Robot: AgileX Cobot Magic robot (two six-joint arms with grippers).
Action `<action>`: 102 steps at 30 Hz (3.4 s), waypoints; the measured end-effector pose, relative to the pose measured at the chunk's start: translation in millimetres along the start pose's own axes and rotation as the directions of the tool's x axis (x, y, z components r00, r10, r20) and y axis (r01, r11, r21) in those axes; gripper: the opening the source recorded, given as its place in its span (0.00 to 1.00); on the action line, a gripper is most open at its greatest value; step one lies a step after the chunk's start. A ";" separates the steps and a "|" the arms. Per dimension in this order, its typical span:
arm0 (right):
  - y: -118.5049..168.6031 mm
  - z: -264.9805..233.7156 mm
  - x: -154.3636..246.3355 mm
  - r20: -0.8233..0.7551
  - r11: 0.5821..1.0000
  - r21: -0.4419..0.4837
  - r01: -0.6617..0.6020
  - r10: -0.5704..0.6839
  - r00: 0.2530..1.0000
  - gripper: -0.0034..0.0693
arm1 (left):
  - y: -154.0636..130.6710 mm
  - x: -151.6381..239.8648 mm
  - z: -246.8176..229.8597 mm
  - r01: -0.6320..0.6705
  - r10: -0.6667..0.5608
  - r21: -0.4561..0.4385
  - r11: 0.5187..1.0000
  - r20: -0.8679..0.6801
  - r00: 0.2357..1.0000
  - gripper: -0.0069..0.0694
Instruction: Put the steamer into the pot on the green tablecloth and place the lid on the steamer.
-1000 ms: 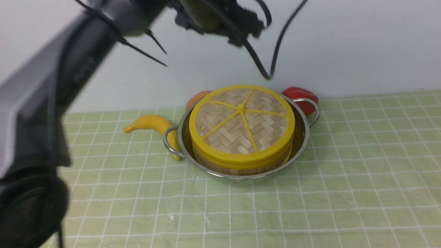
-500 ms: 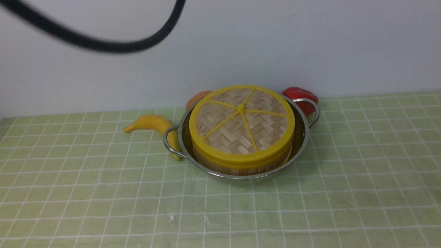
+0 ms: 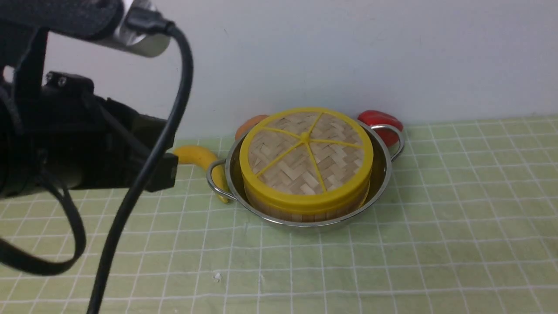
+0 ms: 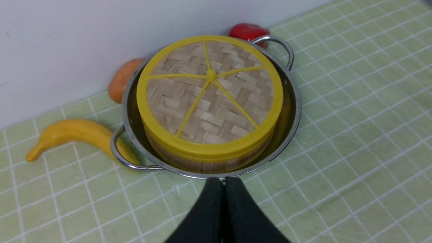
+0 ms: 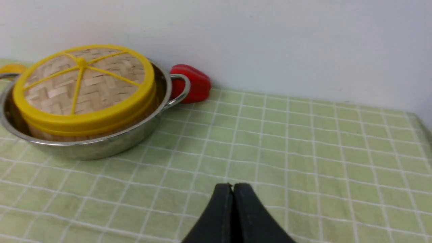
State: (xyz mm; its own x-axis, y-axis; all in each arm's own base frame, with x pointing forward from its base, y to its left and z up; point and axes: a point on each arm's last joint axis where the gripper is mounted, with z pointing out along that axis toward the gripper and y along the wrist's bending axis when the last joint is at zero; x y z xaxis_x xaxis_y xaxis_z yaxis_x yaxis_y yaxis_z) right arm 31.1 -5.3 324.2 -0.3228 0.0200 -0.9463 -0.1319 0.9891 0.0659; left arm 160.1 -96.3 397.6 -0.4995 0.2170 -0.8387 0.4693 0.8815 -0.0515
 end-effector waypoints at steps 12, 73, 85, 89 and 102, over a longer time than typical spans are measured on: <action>10.6 -0.7 2.5 -0.040 0.987 -0.113 -0.113 0.109 0.993 0.08 | -7.5 6.6 -10.4 0.094 -0.093 0.090 0.992 -0.012 0.996 0.08; -0.7 13.2 39.7 0.269 0.996 0.087 -0.025 0.001 0.963 0.32 | 50.3 239.7 -8.0 0.149 0.105 -0.497 0.855 0.447 0.888 0.20; -15.8 62.8 112.6 0.258 0.959 0.264 -0.102 0.032 0.966 0.36 | 50.2 239.5 -8.1 0.149 0.107 -0.497 0.855 0.449 0.887 0.23; -15.9 63.3 113.9 0.252 0.959 0.264 -0.103 0.034 0.967 0.37 | 50.2 239.5 -8.1 0.149 0.107 -0.497 0.855 0.449 0.887 0.23; -16.4 63.7 115.8 0.233 0.957 0.270 -0.104 0.040 0.972 0.38 | 50.2 239.5 -8.1 0.149 0.107 -0.497 0.855 0.449 0.887 0.26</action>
State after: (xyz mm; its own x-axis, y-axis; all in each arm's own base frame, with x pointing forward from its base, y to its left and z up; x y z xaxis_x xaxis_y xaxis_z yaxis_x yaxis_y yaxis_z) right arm 55.6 -9.9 193.3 -0.1004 0.0934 -0.9906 0.1604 0.9841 0.0765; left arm 58.2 3.3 198.6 -0.0658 0.0980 -0.9930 -0.0352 0.9943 0.1005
